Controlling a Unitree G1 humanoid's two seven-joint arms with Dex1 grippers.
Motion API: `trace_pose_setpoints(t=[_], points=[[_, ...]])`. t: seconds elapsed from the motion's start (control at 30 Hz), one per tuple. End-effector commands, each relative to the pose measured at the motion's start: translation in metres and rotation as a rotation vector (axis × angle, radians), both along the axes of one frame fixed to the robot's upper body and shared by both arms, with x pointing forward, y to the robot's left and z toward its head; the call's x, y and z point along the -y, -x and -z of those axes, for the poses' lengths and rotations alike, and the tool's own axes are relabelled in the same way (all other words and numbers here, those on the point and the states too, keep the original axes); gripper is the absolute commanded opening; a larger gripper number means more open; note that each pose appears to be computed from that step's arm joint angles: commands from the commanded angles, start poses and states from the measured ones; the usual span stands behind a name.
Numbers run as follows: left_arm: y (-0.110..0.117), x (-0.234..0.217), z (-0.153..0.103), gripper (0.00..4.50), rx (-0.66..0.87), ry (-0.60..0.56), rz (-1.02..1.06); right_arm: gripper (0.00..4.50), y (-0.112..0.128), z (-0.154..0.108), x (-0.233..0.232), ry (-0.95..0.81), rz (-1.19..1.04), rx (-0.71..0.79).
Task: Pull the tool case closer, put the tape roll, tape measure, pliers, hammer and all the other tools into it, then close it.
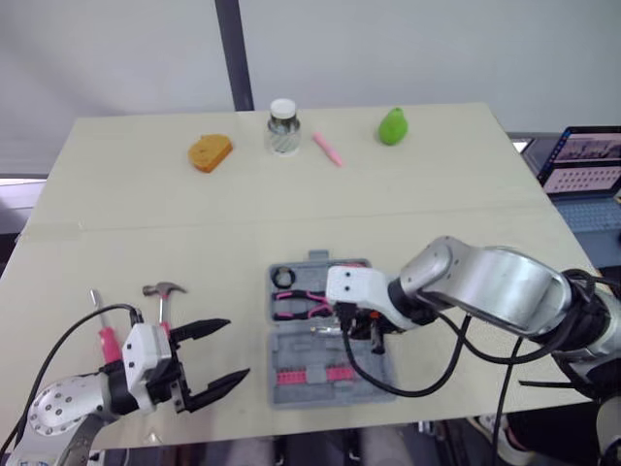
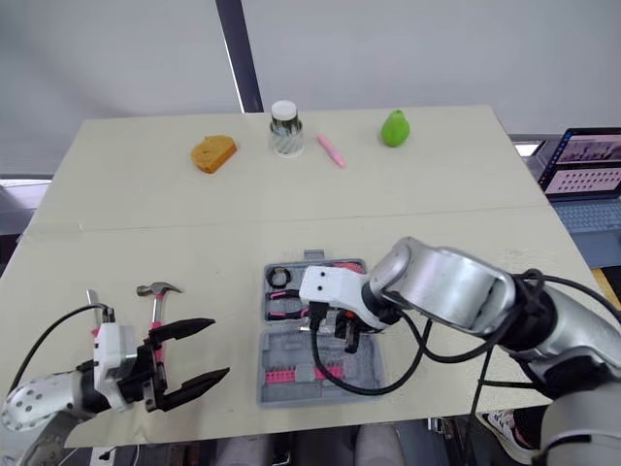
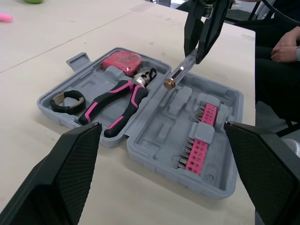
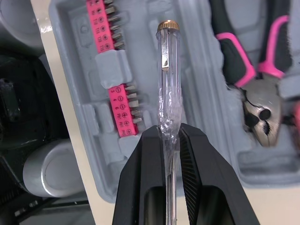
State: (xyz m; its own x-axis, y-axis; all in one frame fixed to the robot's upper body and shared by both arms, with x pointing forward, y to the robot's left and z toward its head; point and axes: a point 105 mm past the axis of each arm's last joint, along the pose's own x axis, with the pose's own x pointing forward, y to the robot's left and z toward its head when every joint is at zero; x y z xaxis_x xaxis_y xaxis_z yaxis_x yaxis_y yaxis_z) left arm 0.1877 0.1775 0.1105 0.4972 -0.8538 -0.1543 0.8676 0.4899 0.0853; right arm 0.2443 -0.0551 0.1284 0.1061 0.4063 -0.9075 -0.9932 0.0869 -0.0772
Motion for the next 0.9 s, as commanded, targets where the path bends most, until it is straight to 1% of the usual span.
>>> trace_pose_setpoints(t=[0.03, 0.3, 0.43, 0.73, 0.9], points=[[0.001, 0.003, -0.008, 4.5, 0.016, -0.003, 0.008, 0.03, -0.004, -0.001, -0.008, 0.003, -0.036, 0.044], [0.003, 0.002, -0.007, 4.5, 0.008, -0.01, -0.008, 0.03, -0.014, 0.008, -0.024, 0.013, -0.072, 0.06], [0.008, -0.001, -0.003, 4.5, -0.008, -0.029, 0.0, 0.03, -0.016, 0.011, -0.03, 0.017, -0.089, 0.06], [0.026, -0.024, 0.022, 4.5, -0.033, -0.108, -0.003, 0.03, -0.018, 0.021, -0.041, 0.021, -0.115, 0.057], [0.029, -0.031, 0.028, 4.5, -0.026, -0.112, -0.03, 0.03, -0.019, 0.025, -0.045, 0.022, -0.125, 0.052]])
